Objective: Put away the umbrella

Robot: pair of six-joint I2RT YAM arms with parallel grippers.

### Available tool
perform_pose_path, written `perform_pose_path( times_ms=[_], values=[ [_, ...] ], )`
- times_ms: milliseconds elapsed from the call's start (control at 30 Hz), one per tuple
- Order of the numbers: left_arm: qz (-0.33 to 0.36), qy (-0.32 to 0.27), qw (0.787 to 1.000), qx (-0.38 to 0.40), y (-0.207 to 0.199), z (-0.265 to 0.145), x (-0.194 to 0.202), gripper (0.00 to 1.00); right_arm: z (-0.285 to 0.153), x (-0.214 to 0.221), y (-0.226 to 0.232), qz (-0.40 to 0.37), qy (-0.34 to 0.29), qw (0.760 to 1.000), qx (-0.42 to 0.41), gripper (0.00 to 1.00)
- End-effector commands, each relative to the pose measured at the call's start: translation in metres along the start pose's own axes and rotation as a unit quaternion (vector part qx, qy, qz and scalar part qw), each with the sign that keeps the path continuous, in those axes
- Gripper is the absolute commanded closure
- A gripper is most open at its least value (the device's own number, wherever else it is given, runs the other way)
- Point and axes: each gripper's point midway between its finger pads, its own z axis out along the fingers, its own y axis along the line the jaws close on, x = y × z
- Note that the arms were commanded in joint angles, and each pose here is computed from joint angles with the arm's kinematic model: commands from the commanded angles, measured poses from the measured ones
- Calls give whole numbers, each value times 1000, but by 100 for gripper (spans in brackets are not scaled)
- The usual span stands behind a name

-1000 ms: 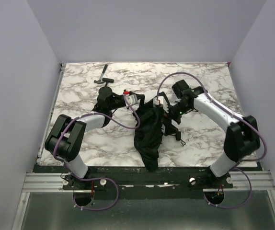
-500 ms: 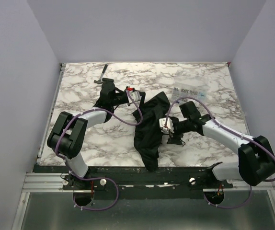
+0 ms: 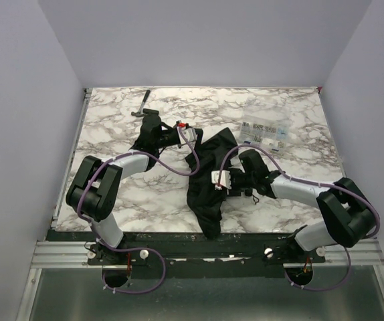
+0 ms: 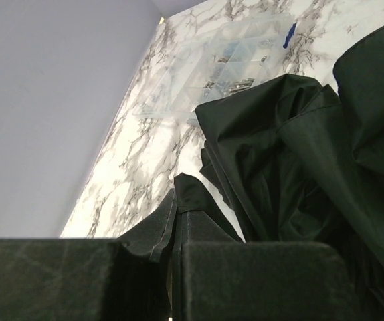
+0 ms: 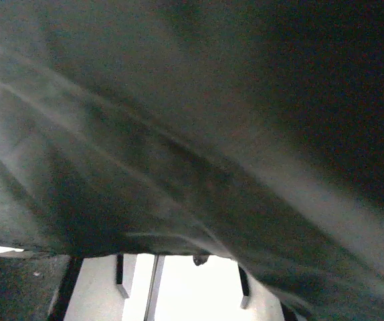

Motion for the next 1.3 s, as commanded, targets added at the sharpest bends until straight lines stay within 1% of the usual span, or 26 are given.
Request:
perform_pose_path(
  times_ms=[0,133,167,200,233,267,300,367,400,433,500,667,767,900,1033,1133,1267],
  values=[
    [13,-3,1000,-2,1,-2,0,100,9,11,-4,5,20,1000,10,46],
    [15,-4,1000,-2,1,-2,-1,100,14,19,5,9,39,999,-10,47],
    [15,-4,1000,-1,0,-2,-1,100,15,20,6,10,41,999,-14,50],
    [16,-5,1000,-1,0,-2,-2,100,15,20,7,14,41,999,-17,59],
    [17,-7,1000,0,0,-1,-3,100,16,18,8,19,38,999,-21,71],
    [17,-9,1000,2,0,-1,-3,100,16,18,10,24,39,999,-29,76],
    [17,-10,1000,3,0,-1,-3,100,17,16,11,27,36,998,-36,85],
    [19,-12,1000,5,-2,-1,-3,100,16,8,12,33,25,998,-49,91],
    [21,-11,1000,7,-3,-1,-3,100,14,4,13,35,19,998,-56,97],
    [23,-10,1000,8,-3,-2,-2,100,12,-3,13,35,8,997,-62,100],
    [27,2,1000,13,-7,-3,3,100,5,-20,11,28,-15,997,-71,100],
    [43,42,998,1,-1,-13,19,100,-18,-66,19,21,-84,987,-132,100],
    [47,48,998,-6,6,-21,23,100,-28,-75,25,21,-95,983,-153,100],
    [42,55,998,-2,11,-22,26,100,-36,-79,34,15,-99,979,-179,100],
    [41,63,997,7,12,-20,32,100,-41,-84,33,21,-92,976,-195,100],
    [45,64,997,8,15,-17,34,100,-37,-79,37,42,-63,970,-233,100],
    [54,53,997,10,25,-9,29,100,-32,-68,44,100,-12,945,-310,100]
  ],
)
